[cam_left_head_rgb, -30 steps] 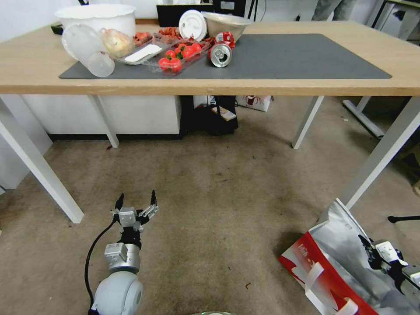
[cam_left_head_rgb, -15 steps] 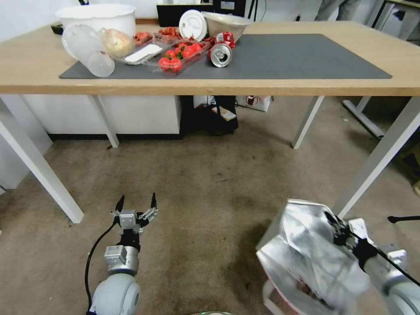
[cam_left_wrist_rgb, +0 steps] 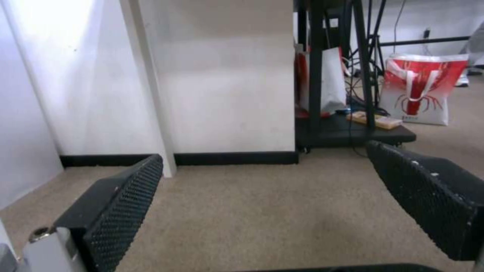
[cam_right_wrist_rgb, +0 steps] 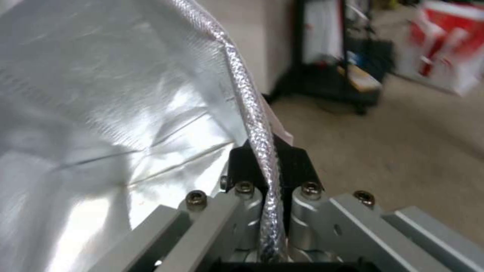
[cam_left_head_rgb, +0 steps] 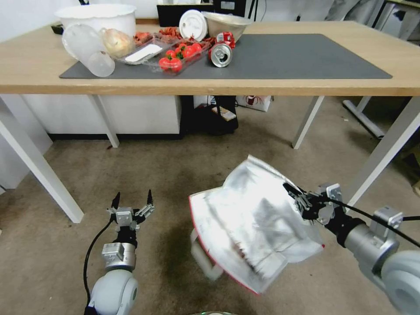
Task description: Pick up the food delivery bag from the floor and place it on the table.
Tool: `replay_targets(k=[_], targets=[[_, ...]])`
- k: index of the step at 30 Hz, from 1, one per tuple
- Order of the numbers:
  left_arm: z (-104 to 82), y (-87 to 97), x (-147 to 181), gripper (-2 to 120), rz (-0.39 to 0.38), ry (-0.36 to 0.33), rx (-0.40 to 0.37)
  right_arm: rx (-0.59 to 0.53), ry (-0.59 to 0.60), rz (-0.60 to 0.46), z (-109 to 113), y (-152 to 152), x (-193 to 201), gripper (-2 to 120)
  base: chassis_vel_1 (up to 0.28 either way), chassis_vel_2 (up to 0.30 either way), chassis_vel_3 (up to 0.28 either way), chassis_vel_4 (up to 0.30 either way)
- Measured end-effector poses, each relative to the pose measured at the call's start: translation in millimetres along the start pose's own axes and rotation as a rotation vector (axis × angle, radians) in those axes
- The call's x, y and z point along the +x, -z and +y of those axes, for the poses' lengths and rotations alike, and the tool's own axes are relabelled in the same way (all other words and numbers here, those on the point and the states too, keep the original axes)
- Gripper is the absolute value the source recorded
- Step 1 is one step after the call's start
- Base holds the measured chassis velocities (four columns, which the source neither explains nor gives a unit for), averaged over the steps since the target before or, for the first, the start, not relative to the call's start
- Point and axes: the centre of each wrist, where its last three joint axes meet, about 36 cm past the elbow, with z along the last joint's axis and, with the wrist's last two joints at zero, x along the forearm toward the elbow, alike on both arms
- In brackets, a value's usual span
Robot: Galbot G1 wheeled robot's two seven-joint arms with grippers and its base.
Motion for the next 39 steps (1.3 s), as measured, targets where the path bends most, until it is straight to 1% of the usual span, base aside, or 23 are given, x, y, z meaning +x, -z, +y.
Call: replay_targets(k=[2,3,5,6,9,13,19,21,26,31,39], targets=[[2.6,1.2,-0.6,100,-0.002,0.007,0.002,0.037,0.069,-0.022,-4.6,11.8,3.1,0,0.0,0.0,0.0,0.0],[2.6,1.2,-0.6,100,-0.002,0.007,0.002,0.037,0.069,-0.022,-4.6,11.8,3.1,0,0.0,0.0,0.0,0.0],[4.8,4.9,-1.7,100,-0.011,0.013,0.007,0.078,0.13,-0.049,-9.1,21.2,5.3,0,0.0,0.0,0.0,0.0],[4.8,4.9,-1.7,100,-0.011,0.013,0.007,0.078,0.13,-0.049,-9.1,21.2,5.3,0,0.0,0.0,0.0,0.0],[6.8,12.0,-2.4,100,-0.02,0.015,0.015,0.134,0.219,-0.096,-15.2,31.5,7.4,0,0.0,0.0,0.0,0.0],[7.1,18.6,-1.2,100,-0.02,0.013,0.021,0.161,0.26,-0.116,-19.1,37.8,9.0,0,0.0,0.0,0.0,0.0],[6.3,23.1,5.7,100,-0.003,0.006,0.034,0.162,0.298,-0.136,-23.0,39.1,10.1,0,0.0,0.0,0.0,0.0],[4.9,22.9,10.5,100,0.006,-0.01,0.042,0.164,0.305,-0.138,-23.0,39.3,10.1,0,0.0,0.0,0.0,0.0],[4.9,19.8,15.2,100,-0.006,-0.047,0.051,0.165,0.305,-0.137,-23.5,38.4,9.3,0,0.0,0.0,0.0,0.0],[5.4,18.0,16.6,100,-0.002,-0.064,0.049,0.166,0.298,-0.134,-25.9,37.0,9.1,0,0.0,0.0,0.0,0.0],[4.6,18.2,15.6,100,-0.003,-0.072,0.049,0.171,0.296,-0.129,-27.7,36.2,8.2,0,0.0,0.0,0.0,0.0]])
